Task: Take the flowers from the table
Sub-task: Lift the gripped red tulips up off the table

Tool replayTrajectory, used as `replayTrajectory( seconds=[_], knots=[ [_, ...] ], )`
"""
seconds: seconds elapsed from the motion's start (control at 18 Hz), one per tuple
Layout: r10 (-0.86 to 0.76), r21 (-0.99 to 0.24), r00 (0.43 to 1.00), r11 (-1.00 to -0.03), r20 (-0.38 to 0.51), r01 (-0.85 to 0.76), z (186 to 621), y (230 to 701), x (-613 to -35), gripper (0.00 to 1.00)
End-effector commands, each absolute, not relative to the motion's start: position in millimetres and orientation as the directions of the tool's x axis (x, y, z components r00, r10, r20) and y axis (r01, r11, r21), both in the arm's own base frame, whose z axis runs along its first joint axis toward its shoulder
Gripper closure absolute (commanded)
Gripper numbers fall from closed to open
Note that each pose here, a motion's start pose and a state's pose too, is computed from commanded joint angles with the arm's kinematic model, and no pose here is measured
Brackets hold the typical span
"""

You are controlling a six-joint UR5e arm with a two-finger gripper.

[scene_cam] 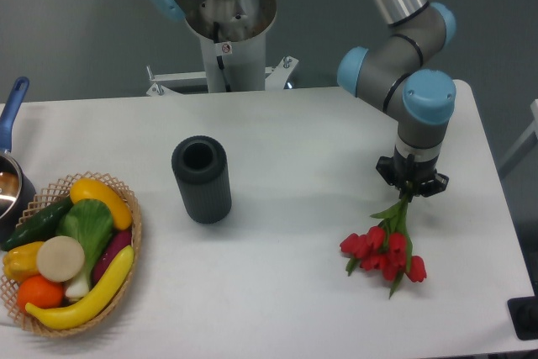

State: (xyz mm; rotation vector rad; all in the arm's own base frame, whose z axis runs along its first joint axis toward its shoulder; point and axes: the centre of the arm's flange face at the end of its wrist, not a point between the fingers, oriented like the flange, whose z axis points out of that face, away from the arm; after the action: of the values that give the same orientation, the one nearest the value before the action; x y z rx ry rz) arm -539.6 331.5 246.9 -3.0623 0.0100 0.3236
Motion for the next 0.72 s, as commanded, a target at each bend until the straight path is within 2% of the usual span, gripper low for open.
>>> replayTrajectory(
  seconds=[0.17,0.72],
  knots=[
    [0.029,-0.061,0.980,-0.998,-0.198,0.017,270,313,-549,0.98],
    [0.006,-0.041,0.990,-0.999,-0.139,0.001,340,324,-562,0.98]
  ],
)
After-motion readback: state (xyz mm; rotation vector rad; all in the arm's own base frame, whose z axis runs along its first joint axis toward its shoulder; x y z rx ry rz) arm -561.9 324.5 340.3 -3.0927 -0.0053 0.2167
